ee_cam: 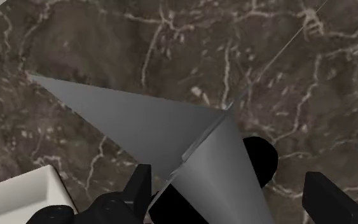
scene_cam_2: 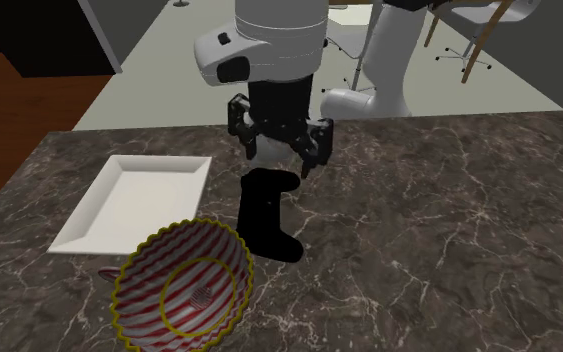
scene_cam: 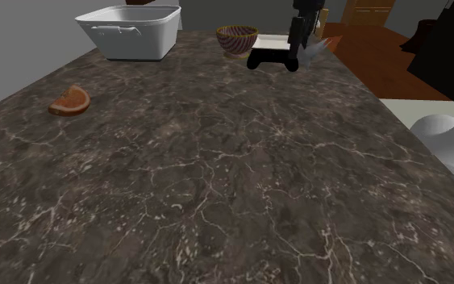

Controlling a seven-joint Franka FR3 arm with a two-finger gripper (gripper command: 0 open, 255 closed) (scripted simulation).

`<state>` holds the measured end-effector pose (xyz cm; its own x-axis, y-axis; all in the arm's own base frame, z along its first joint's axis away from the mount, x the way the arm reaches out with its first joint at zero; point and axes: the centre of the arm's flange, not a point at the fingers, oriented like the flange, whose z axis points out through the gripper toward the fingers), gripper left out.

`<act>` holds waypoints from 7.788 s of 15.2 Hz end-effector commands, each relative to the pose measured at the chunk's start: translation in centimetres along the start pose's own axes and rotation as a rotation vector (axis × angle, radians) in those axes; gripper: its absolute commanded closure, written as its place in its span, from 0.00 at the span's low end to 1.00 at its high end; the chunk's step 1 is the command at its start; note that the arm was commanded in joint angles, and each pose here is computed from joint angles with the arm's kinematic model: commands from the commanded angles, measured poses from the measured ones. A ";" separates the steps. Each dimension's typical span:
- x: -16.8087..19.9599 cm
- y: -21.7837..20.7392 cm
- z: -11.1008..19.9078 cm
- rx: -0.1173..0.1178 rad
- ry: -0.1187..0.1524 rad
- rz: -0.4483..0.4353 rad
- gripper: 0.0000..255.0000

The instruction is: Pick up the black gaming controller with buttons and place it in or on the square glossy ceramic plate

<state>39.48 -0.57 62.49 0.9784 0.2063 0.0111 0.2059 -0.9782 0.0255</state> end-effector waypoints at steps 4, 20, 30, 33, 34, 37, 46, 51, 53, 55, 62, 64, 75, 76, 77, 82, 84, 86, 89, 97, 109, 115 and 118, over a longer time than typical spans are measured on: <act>7.7 0.6 -1.3 0.040 -0.078 -0.319 0.00; 8.6 0.3 2.5 0.046 -0.091 -0.371 0.00; 8.6 0.3 2.5 0.046 -0.091 -0.371 1.00; 8.6 0.3 0.9 0.046 -0.091 -0.371 1.00; 8.6 0.3 0.4 0.046 -0.091 -0.371 1.00; 8.6 0.4 -1.2 0.046 -0.091 -0.371 1.00; 8.6 0.5 -6.0 0.046 -0.091 -0.371 1.00; 10.0 4.2 -6.4 0.046 -0.091 -0.371 1.00; 10.9 6.7 -6.3 0.046 -0.091 -0.371 1.00; 11.8 9.2 -6.2 0.046 -0.091 -0.371 1.00; 15.0 17.9 -5.8 0.046 -0.091 -0.371 1.00; 15.5 19.1 -5.3 0.046 -0.091 -0.371 1.00; 14.3 19.4 -3.7 0.040 -0.107 -0.441 0.00; 14.0 19.6 -3.6 0.057 -0.150 -0.499 0.00; 13.9 19.6 -3.1 0.057 -0.150 -0.499 0.00; 13.5 19.5 -0.4 0.057 -0.150 -0.499 0.00; 13.3 19.5 0.4 0.057 -0.150 -0.499 0.00; 13.3 19.5 0.4 0.057 -0.150 -0.499 0.00; 13.3 19.5 0.4 0.057 -0.150 -0.499 0.00; 13.3 19.5 0.4 0.057 -0.150 -0.499 1.00; 13.4 19.6 -3.8 0.057 -0.150 -0.499 1.00; 13.4 19.7 -7.0 0.057 -0.150 -0.499 1.00; 14.1 18.5 -7.4 0.057 -0.150 -0.499 1.00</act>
<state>56.56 -16.30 70.58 0.7518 0.6460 -0.1319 0.6440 -0.7624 -0.0636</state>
